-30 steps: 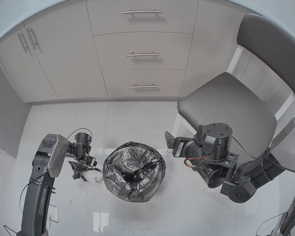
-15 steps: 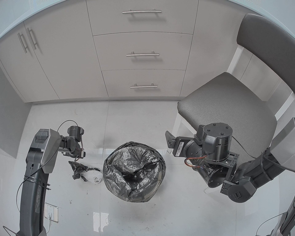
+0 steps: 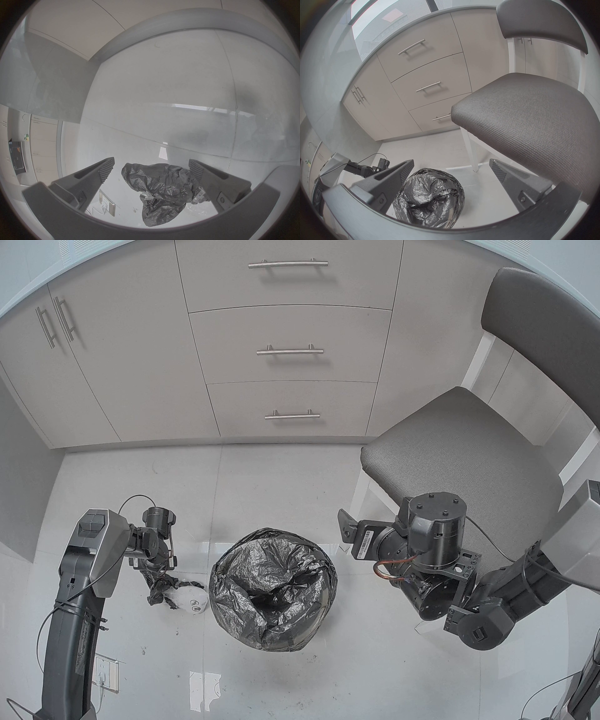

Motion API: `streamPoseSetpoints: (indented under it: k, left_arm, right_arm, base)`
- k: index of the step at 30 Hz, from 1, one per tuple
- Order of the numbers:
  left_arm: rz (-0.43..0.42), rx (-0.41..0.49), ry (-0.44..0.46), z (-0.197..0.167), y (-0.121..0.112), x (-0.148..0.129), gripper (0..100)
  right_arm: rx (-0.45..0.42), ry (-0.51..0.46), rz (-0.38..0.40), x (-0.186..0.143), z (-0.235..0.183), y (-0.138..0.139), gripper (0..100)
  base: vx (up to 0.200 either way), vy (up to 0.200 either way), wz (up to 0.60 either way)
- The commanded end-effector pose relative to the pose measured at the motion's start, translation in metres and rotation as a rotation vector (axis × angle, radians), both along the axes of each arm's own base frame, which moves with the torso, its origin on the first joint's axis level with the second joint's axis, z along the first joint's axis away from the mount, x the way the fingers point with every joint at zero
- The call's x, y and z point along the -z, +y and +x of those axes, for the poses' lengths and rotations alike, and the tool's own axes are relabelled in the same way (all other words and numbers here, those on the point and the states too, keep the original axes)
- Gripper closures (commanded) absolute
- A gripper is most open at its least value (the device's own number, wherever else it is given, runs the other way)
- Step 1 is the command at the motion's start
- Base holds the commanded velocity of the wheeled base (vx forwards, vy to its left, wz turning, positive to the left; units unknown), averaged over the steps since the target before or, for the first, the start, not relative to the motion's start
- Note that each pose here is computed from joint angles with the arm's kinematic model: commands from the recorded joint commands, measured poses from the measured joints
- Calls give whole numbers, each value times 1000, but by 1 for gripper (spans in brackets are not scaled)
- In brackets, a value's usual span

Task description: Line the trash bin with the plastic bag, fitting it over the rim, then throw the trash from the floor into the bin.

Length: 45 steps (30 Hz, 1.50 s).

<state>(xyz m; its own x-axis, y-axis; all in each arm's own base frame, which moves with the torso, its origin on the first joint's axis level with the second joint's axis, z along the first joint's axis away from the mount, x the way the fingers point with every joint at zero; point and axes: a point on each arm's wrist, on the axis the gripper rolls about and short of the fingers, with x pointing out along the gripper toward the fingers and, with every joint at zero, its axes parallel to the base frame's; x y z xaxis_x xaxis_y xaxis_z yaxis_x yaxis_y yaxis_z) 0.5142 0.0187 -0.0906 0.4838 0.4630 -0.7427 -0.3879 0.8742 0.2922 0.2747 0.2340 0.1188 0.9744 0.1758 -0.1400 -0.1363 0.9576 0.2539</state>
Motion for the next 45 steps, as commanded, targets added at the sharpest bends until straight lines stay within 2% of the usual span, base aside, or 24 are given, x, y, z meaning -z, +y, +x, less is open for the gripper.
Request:
streamPoseSetpoints:
  k: [1, 7, 19, 33, 34, 45]
  left_arm:
    - [-4, -6, 22, -2, 0, 13, 0]
    - [-30, -46, 20, -5, -3, 27, 0]
    - [-40, -33, 58, -12, -18, 55, 0]
    - [-36, -23, 97, -16, -23, 64, 0]
    - [-36, -23, 102, -17, -23, 66, 100]
    - [-35, -25, 103, -17, -21, 69, 100]
  right_arm:
    - [1, 6, -6, 3, 1, 1, 0]
    - [1, 6, -6, 3, 1, 1, 0]
    - [3, -25, 7, 1, 2, -1, 0]
    - [3, -24, 6, 3, 3, 0, 0]
    - [3, -24, 6, 3, 3, 0, 0]
    - [5, -25, 5, 3, 4, -1, 0]
  base:
    - [0, 0, 0]
    - [0, 0, 0]
    - [0, 0, 0]
    - [0, 0, 0]
    - [0, 0, 0]
    - [0, 0, 0]
